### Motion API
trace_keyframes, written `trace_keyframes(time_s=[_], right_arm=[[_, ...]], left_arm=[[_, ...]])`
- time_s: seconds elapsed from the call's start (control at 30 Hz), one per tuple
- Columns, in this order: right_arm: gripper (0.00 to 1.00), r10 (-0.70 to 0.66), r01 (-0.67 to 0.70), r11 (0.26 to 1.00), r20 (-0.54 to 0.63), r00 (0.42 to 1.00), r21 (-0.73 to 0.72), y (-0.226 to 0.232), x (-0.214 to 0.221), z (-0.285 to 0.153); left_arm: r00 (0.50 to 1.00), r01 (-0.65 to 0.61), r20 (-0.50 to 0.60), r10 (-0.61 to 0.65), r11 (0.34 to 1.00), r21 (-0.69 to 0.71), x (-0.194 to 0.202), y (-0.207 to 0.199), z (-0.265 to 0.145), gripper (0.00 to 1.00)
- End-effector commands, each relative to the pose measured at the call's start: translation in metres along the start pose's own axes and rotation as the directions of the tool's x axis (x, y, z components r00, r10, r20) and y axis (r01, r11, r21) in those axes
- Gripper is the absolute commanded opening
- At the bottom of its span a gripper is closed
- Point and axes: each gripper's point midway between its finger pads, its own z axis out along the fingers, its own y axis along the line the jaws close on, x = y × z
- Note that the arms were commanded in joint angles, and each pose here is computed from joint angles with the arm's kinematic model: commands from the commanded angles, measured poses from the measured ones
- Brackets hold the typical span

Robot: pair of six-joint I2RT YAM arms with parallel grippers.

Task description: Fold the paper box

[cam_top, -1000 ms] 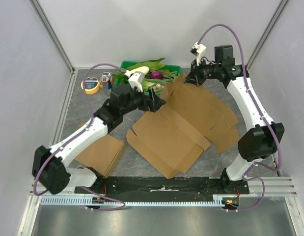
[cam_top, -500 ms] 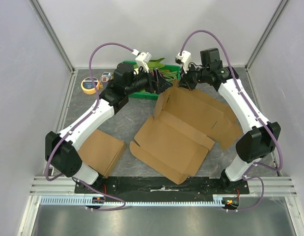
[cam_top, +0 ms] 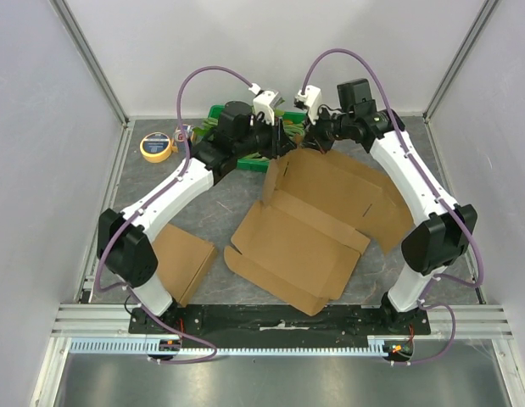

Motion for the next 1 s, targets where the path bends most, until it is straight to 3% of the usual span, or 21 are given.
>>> trace_keyframes(time_s=[0.0,0.03,0.1,0.17,0.23,0.27,0.3,0.33,0.43,0.5,0.53,0.57,0.6,0.63,0.67,0.7,0.77,0.8,0.87,0.97], right_arm=[[0.00,0.045,-0.047,0.998,0.070,0.997,0.027,-0.001,-0.032,-0.006],[0.03,0.097,-0.102,0.993,0.071,0.993,0.064,-0.006,-0.032,-0.006],[0.20,0.212,-0.223,0.944,0.071,0.975,0.241,-0.034,-0.029,-0.015],[0.49,0.429,-0.449,0.800,0.144,0.892,0.399,-0.049,-0.025,-0.034],[0.70,0.565,-0.580,0.676,0.186,0.804,0.454,-0.046,-0.014,-0.045],[0.76,0.569,-0.591,0.673,0.200,0.798,0.445,-0.041,-0.019,-0.054],[0.90,0.573,-0.593,0.639,0.211,0.792,0.490,-0.044,-0.016,-0.063],[0.98,0.580,-0.589,0.603,0.210,0.787,0.538,-0.045,-0.012,-0.078],[0.98,0.558,-0.567,0.508,0.254,0.790,0.648,-0.049,-0.016,-0.125],[0.98,0.624,-0.670,0.474,0.318,0.714,0.572,-0.032,-0.023,-0.123],[0.98,0.652,-0.733,0.419,0.384,0.653,0.535,-0.022,-0.028,-0.135],[0.98,0.731,-0.860,0.259,0.492,0.472,0.440,-0.013,-0.030,-0.136],[0.98,0.802,-0.899,0.179,0.470,0.369,0.399,0.004,-0.010,-0.120],[0.98,0.795,-0.960,0.130,0.552,0.251,0.249,0.018,-0.029,-0.134],[0.98,0.811,-0.986,0.082,0.566,0.150,0.145,0.027,-0.032,-0.130],[0.98,0.830,-0.993,-0.108,0.555,-0.064,0.047,0.035,-0.009,-0.109],[0.98,0.762,-0.968,-0.211,0.597,-0.249,-0.134,0.038,-0.017,-0.125],[0.97,0.722,-0.927,-0.323,0.585,-0.370,-0.188,0.038,0.000,-0.112],[0.93,0.672,-0.889,-0.386,0.585,-0.454,-0.246,0.033,0.004,-0.110],[0.89,0.637,-0.852,-0.451,0.572,-0.516,-0.267,0.023,0.004,-0.097]], left_arm=[[0.989,-0.139,0.038,0.142,0.987,-0.075,-0.019,0.004,0.002,0.06],[0.987,-0.150,0.045,0.155,0.984,-0.093,-0.019,0.003,0.002,0.02],[0.982,-0.162,0.072,0.176,0.973,-0.162,-0.017,0.015,0.001,0.02],[0.981,-0.157,0.082,0.176,0.968,-0.195,-0.007,0.019,-0.003,0.02],[0.981,-0.120,0.122,0.153,0.962,-0.246,-0.003,0.029,-0.009,0.02],[0.978,-0.101,0.149,0.143,0.961,-0.256,-0.005,0.030,-0.010,0.02],[0.979,-0.067,0.166,0.117,0.958,-0.279,-0.005,0.035,-0.011,0.02],[0.979,-0.054,0.173,0.106,0.957,-0.285,-0.001,0.037,-0.012,0.02],[0.979,0.010,0.199,0.052,0.954,-0.299,0.004,0.039,-0.015,0.02],[0.973,0.052,0.228,0.024,0.945,-0.323,0.002,0.042,-0.019,0.02],[0.974,0.063,0.224,0.014,0.941,-0.332,0.009,0.044,-0.020,0.02],[0.968,0.075,0.252,0.012,0.941,-0.331,0.003,0.042,-0.025,0.02],[0.963,0.092,0.269,0.004,0.935,-0.344,0.003,0.044,-0.027,0.02],[0.964,0.097,0.267,0.000,0.930,-0.353,0.012,0.046,-0.029,0.02],[0.956,0.108,0.295,0.001,0.930,-0.351,0.008,0.045,-0.032,0.02],[0.948,0.119,0.318,-0.001,0.929,-0.352,0.004,0.044,-0.037,0.02],[0.946,0.122,0.324,-0.001,0.928,-0.353,0.010,0.045,-0.039,0.02],[0.941,0.125,0.338,0.002,0.927,-0.353,0.007,0.043,-0.042,0.02],[0.941,0.123,0.337,0.002,0.930,-0.347,0.012,0.043,-0.042,0.02],[0.935,0.123,0.354,0.008,0.930,-0.346,0.012,0.043,-0.045,0.02]])
